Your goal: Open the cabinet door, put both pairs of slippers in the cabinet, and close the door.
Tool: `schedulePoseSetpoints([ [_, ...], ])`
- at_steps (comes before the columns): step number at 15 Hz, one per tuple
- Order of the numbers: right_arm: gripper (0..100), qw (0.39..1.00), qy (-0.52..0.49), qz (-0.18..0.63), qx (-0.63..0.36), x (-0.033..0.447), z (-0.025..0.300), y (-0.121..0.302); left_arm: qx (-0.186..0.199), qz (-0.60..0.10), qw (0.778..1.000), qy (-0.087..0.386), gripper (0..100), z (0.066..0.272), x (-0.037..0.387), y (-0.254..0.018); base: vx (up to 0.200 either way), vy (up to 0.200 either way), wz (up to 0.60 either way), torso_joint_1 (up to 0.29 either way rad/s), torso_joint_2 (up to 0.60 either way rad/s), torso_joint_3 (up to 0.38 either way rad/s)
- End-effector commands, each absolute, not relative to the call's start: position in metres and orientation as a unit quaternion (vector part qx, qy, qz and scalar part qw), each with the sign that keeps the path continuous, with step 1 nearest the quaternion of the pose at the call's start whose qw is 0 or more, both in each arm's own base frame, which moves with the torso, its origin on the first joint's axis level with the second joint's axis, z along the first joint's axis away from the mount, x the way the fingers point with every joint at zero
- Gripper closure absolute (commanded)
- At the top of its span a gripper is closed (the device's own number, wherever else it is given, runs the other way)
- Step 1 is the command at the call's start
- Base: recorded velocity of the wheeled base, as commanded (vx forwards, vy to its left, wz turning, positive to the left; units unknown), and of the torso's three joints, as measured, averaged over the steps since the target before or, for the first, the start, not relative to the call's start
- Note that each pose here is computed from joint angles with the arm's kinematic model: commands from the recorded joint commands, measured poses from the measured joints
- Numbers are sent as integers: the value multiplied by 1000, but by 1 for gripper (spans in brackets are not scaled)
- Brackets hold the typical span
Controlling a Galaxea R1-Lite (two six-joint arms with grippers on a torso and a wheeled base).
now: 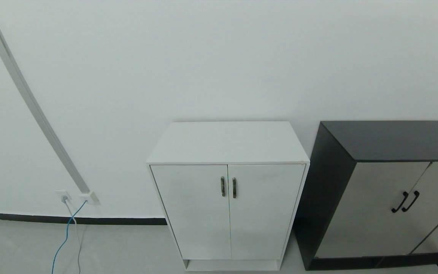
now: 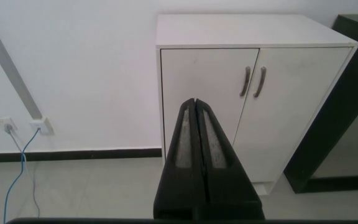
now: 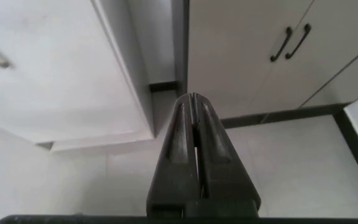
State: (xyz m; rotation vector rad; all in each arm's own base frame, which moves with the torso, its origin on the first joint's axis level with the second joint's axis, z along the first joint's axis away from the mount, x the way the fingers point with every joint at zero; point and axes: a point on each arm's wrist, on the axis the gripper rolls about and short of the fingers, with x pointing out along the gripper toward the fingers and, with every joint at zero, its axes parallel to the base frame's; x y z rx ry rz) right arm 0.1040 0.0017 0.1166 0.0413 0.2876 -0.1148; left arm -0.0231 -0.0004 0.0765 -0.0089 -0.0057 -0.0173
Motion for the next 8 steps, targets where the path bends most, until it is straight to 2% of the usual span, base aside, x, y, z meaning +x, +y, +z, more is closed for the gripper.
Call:
schedulePoseSetpoints([
  [1, 100, 992, 114, -49, 25, 85, 122, 1, -5, -8, 1000, -2, 100, 76, -23, 0, 0, 0, 0, 0, 0, 0],
  [8, 100, 991, 132, -12, 27, 36, 105, 0, -5, -9, 1000, -2, 100, 76, -23, 0, 0, 0, 0, 0, 0, 0],
])
